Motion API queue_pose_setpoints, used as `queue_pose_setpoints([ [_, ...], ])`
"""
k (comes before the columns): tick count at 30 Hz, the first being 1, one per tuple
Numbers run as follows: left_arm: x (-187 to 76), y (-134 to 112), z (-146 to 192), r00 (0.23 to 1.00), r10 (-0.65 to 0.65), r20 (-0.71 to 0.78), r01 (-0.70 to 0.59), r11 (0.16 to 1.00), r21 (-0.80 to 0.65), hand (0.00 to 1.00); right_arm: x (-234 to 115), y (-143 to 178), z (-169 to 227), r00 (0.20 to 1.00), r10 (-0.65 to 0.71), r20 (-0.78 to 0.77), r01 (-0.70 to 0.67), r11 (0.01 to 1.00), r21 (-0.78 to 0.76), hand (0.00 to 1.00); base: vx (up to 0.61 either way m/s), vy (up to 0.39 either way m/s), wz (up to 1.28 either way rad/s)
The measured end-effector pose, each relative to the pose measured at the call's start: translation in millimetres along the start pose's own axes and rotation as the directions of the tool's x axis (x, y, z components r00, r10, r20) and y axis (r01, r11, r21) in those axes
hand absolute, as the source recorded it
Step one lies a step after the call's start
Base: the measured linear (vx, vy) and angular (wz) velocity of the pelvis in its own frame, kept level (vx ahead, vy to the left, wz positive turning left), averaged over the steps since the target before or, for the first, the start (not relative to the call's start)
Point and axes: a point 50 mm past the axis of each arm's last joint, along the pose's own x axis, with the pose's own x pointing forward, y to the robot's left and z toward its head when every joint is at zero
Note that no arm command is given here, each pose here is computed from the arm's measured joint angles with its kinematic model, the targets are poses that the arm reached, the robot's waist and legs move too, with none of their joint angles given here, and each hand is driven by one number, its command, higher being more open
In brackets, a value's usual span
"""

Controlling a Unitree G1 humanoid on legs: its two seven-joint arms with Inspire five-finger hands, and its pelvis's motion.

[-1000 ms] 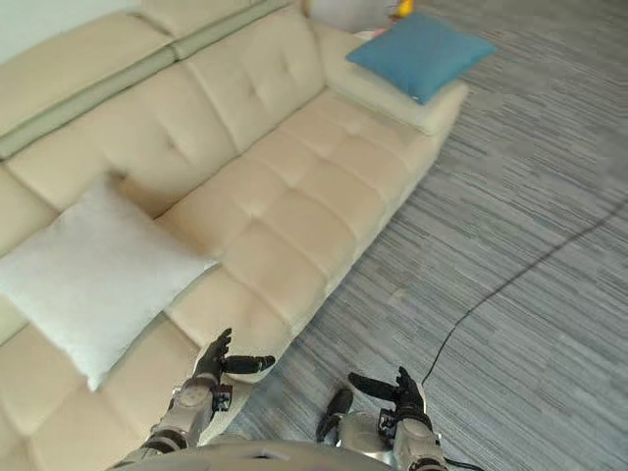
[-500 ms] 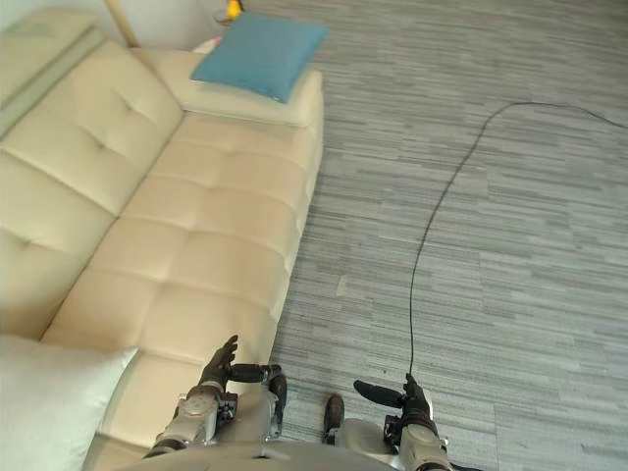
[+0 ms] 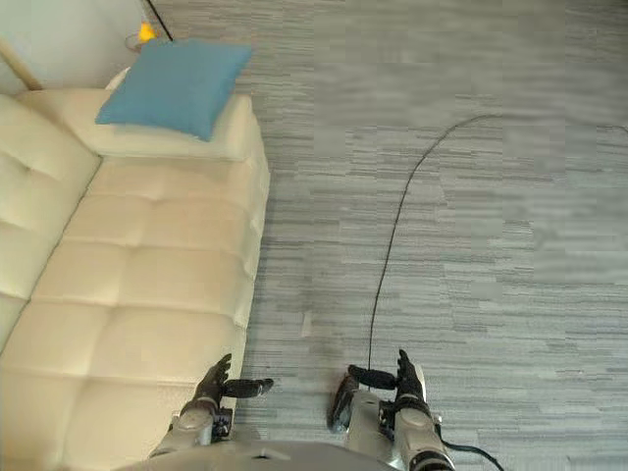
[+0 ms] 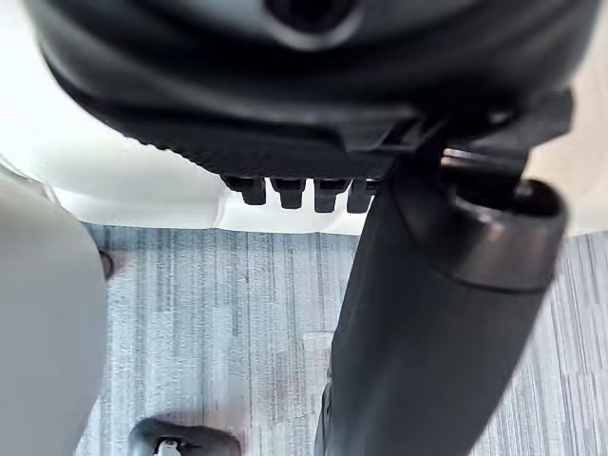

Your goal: Pick up cushions and gather them together orderly.

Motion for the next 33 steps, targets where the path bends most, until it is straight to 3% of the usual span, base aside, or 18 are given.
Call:
queue_pose_setpoints([
  [5, -1, -6, -3, 1.0, -0.011, -0.016, 0.011, 1.0, -0.004, 1.0, 1, 9, 16, 0.997, 0.002, 0.076, 0.003, 0.997, -0.072, 1.0, 0.36, -0.259, -0.2],
  [12, 0, -15, 12, 0.999, -0.008, 0.037, 0.011, 0.996, -0.086, 1.0, 1, -4, 7, 0.999, -0.018, 0.04, 0.025, 0.983, -0.184, 1.0, 0.23, -0.215, 0.16],
  [18, 1, -8, 22, 0.997, 0.026, 0.073, -0.016, 0.992, -0.124, 1.0, 3, -7, 5, 0.999, -0.036, 0.009, 0.037, 0.987, -0.157, 1.0, 0.3, -0.008, -0.1],
  [21, 0, -13, 21, 0.997, 0.001, 0.077, 0.008, 0.993, -0.117, 1.0, 4, -17, 0, 0.998, -0.06, -0.028, 0.058, 0.996, -0.061, 1.0, 0.39, 0.094, -0.38],
  [24, 4, 0, 27, 0.995, 0.001, 0.097, 0.005, 0.998, -0.059, 1.0, 2, -5, -3, 0.999, -0.028, -0.03, 0.027, 0.999, -0.018, 1.0, 0.46, 0.03, -0.11],
  [33, 1, 4, 2, 1.0, 0.003, 0.001, -0.003, 0.999, -0.035, 1.0, 1, 1, 1, 1.0, 0.008, 0.01, -0.008, 1.0, -0.028, 1.0, 0.44, 0.056, 0.07],
])
